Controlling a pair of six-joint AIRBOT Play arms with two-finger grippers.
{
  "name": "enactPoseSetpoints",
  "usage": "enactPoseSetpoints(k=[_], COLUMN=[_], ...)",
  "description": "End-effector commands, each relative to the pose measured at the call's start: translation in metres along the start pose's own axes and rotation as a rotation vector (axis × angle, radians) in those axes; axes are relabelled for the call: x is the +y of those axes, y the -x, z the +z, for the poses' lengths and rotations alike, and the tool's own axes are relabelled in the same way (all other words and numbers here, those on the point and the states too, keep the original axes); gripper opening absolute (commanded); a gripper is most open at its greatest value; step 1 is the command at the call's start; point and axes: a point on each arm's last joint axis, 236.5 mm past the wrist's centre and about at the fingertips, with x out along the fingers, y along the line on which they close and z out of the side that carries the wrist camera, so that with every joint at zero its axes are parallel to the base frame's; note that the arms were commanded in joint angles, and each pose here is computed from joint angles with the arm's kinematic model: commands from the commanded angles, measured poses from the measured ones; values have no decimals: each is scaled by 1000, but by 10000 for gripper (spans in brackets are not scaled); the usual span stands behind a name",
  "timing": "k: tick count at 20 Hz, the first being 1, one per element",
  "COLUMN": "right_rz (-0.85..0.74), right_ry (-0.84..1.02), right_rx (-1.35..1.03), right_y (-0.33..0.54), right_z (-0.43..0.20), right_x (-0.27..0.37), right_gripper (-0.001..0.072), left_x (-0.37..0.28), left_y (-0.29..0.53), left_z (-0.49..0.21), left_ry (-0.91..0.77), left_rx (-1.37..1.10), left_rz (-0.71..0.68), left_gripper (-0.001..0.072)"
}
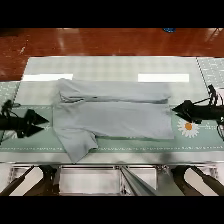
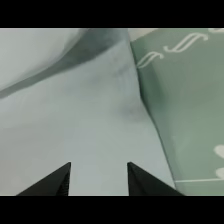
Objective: Fold the shirts.
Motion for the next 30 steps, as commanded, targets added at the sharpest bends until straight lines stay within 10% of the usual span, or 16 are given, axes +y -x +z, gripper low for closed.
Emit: enactPoseSetpoints(k=[1,12,13,15,16,30], right_rz=[104,13,-70,-166,-170,-85], right_ry=[-23,-214,-231,-256,-280,-283], right_rx=[-35,-56,11,141,194,274], right_y=[-5,52,50,45,39,-11], right_z=[-17,1,-20,-60,-78,-99], right_x=[15,-37,-59,-85,-87,-67], right_gripper=[413,412,413,413,413,413], left_x=[9,16,16,16,13,11], left_y=[-31,-75,-77,-83,-84,-84], left_z=[-35,-52,-50,-51,-52,-64], left_ry=[49,-8,-1,-27,-55,-75], left_rx=[55,60,54,70,79,126], left_rz=[-39,36,33,36,26,16], left_gripper=[510,501,434,37,14,14])
